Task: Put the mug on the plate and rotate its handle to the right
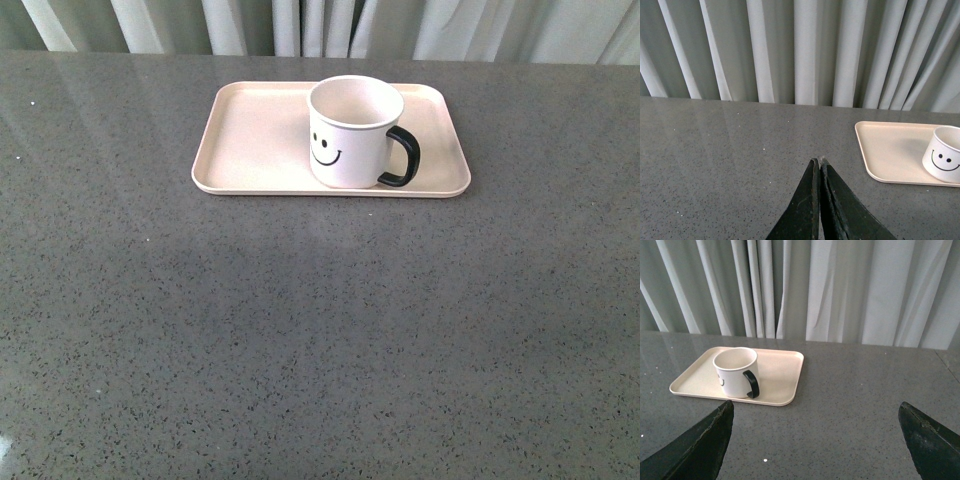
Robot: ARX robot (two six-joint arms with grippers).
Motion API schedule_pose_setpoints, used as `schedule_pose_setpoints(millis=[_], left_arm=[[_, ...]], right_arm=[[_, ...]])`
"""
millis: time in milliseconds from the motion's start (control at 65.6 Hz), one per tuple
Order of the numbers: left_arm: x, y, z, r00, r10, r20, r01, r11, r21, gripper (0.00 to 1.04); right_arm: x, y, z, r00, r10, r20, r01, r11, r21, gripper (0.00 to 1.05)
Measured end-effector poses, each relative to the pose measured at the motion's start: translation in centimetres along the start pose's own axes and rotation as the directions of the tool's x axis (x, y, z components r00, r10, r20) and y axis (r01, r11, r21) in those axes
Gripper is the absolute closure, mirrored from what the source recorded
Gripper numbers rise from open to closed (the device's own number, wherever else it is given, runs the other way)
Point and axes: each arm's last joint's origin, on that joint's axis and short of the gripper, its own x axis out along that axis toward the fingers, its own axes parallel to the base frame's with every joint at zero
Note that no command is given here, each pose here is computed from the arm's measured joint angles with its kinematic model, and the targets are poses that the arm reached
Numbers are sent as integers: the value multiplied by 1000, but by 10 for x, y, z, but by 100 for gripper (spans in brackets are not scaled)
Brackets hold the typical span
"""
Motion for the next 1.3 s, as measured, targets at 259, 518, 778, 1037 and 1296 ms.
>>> schedule_pose_setpoints(millis=[259, 518, 778, 1037, 1296], left_arm=[[-12, 0, -5, 999, 0, -35, 0, 1000, 0, 103], [-15, 0, -4, 1000, 2, -18, -2, 1000, 0, 103], [-15, 0, -4, 1000, 2, -18, -2, 1000, -1, 75], [-15, 0, -4, 1000, 2, -18, -2, 1000, -1, 28], [-15, 0, -4, 1000, 2, -18, -2, 1000, 0, 9]], right_arm=[[0, 0, 0, 1000, 0, 0, 0, 1000, 0, 9], [0, 0, 0, 1000, 0, 0, 0, 1000, 0, 9], [0, 0, 0, 1000, 0, 0, 0, 1000, 0, 9], [0, 0, 0, 1000, 0, 0, 0, 1000, 0, 9], [0, 0, 0, 1000, 0, 0, 0, 1000, 0, 9]])
